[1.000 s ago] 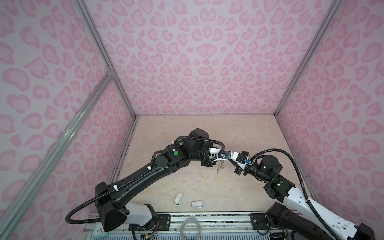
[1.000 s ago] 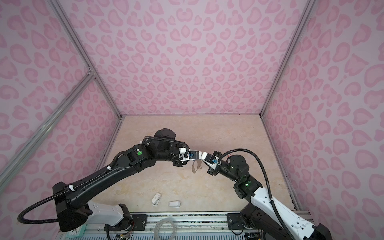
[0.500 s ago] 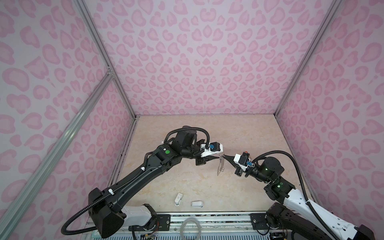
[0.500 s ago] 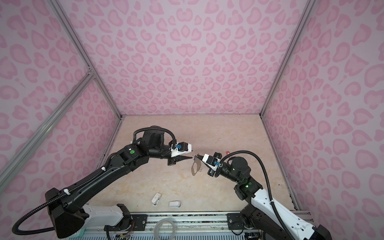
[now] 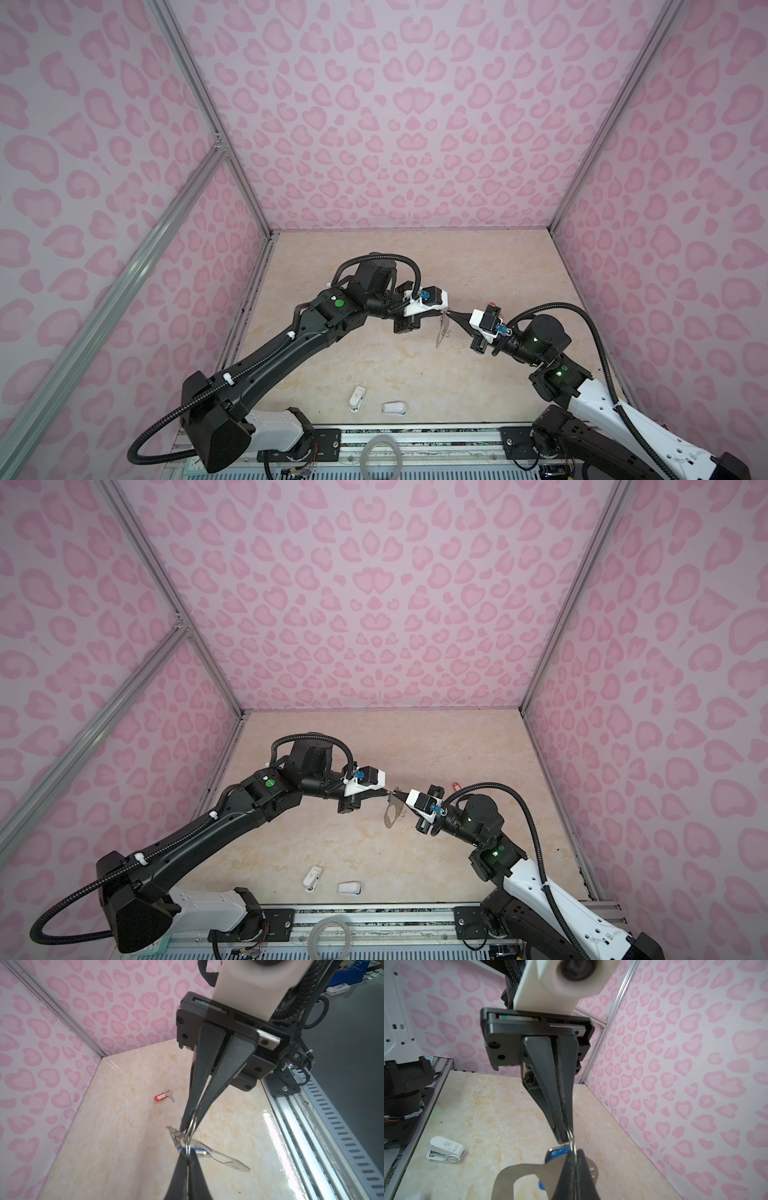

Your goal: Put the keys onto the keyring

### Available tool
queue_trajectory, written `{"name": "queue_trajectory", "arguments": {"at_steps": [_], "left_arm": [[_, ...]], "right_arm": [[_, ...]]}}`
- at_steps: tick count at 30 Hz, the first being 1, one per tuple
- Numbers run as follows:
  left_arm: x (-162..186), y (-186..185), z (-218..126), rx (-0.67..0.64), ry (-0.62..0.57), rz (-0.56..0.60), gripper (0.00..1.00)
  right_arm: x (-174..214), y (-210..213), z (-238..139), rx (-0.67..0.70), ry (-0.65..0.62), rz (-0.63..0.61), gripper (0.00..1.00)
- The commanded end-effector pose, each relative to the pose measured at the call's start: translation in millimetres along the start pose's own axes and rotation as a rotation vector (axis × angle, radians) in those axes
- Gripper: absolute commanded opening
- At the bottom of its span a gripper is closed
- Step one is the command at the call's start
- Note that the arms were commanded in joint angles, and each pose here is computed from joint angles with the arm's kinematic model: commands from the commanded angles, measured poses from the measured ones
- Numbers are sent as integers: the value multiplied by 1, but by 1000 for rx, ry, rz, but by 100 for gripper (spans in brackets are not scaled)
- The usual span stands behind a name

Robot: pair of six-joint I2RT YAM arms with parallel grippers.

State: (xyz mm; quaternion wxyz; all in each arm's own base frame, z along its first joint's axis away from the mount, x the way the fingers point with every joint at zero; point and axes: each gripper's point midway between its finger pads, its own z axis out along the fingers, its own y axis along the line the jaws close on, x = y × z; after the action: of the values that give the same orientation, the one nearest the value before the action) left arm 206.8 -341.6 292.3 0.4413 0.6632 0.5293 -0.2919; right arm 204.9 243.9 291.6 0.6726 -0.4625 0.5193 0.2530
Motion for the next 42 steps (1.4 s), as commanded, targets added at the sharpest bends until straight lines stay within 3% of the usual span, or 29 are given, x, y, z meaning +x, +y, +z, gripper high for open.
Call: {"name": "queue_trajectory", "arguments": {"at_steps": [1, 27, 31, 33, 42], "left_arm": [[2, 1, 2, 8, 9, -5, 3], [2, -7, 8, 191, -15, -122, 3], [1, 0, 6, 147, -9, -119, 26], [-5, 3, 1, 110, -25, -85, 32], [-16, -5, -11, 80, -97, 7, 34]], "right_arm": [[-14, -2, -2, 9, -64, -27, 0], [-22, 3, -2, -11, -135, -48, 0], [-18, 5, -2, -20, -119, -48, 0], [-16, 6, -3, -23, -110, -49, 0], [-15, 6, -5, -22, -104, -49, 0]]}}
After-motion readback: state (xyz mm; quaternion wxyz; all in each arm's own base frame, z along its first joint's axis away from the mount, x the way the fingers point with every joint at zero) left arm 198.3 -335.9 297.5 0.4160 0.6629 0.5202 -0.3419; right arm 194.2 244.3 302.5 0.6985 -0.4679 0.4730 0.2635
